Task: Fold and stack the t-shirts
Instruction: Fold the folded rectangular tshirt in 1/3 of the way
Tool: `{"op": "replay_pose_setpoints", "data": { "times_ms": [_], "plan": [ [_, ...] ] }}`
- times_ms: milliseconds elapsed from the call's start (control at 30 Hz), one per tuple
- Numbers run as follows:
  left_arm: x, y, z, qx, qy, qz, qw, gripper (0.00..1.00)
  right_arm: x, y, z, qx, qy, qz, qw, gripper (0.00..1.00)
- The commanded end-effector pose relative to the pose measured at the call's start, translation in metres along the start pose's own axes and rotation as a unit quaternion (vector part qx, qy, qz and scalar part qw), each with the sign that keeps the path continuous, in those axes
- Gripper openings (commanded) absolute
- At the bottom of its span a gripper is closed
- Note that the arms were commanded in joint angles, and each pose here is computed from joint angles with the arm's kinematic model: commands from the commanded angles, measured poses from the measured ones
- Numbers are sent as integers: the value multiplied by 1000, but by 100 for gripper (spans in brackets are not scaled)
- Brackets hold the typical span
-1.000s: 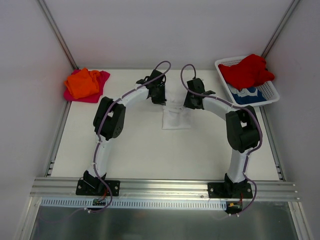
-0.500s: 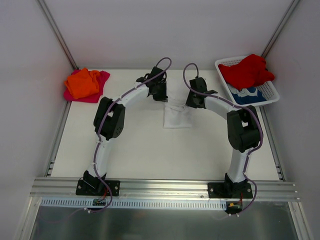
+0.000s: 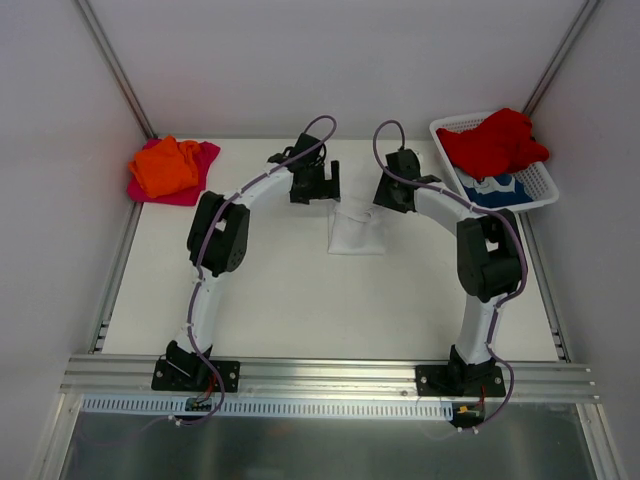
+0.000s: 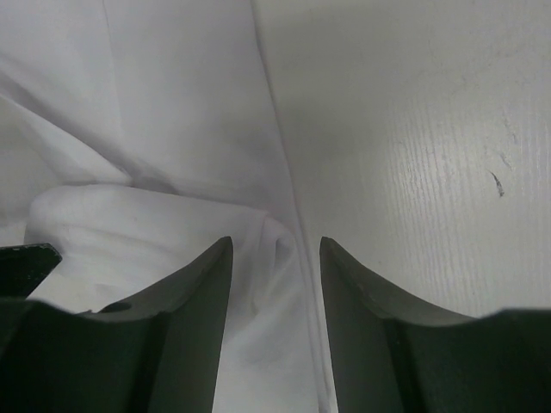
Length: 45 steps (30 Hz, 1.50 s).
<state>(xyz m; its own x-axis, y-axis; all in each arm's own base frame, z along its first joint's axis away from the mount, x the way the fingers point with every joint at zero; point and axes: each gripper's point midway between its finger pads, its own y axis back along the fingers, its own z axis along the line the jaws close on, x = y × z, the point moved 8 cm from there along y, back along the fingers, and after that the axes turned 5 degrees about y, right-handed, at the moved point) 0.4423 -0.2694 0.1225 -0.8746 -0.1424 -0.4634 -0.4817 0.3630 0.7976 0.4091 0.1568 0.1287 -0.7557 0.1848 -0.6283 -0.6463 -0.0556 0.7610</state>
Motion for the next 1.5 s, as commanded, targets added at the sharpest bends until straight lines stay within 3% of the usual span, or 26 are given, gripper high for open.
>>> {"op": "replay_pose_setpoints", "data": {
  "times_ms": [0, 400, 1067, 1467],
  "plan": [
    [-5, 30, -1, -5, -8, -20, 1000, 99, -13, 24, -1, -3, 4, -27, 1000, 48],
    [35, 103, -12, -6, -13, -34, 999, 99, 0, 75, 13, -30, 23, -49, 998, 46],
    [83, 56, -18, -16, 4, 39, 999, 99, 40, 50, 34, -59, 47, 19, 997, 46],
    [91, 64, -12, -25, 1, 38, 999, 99, 51, 22, 39, -59, 46, 39, 996, 46]
  ]
}}
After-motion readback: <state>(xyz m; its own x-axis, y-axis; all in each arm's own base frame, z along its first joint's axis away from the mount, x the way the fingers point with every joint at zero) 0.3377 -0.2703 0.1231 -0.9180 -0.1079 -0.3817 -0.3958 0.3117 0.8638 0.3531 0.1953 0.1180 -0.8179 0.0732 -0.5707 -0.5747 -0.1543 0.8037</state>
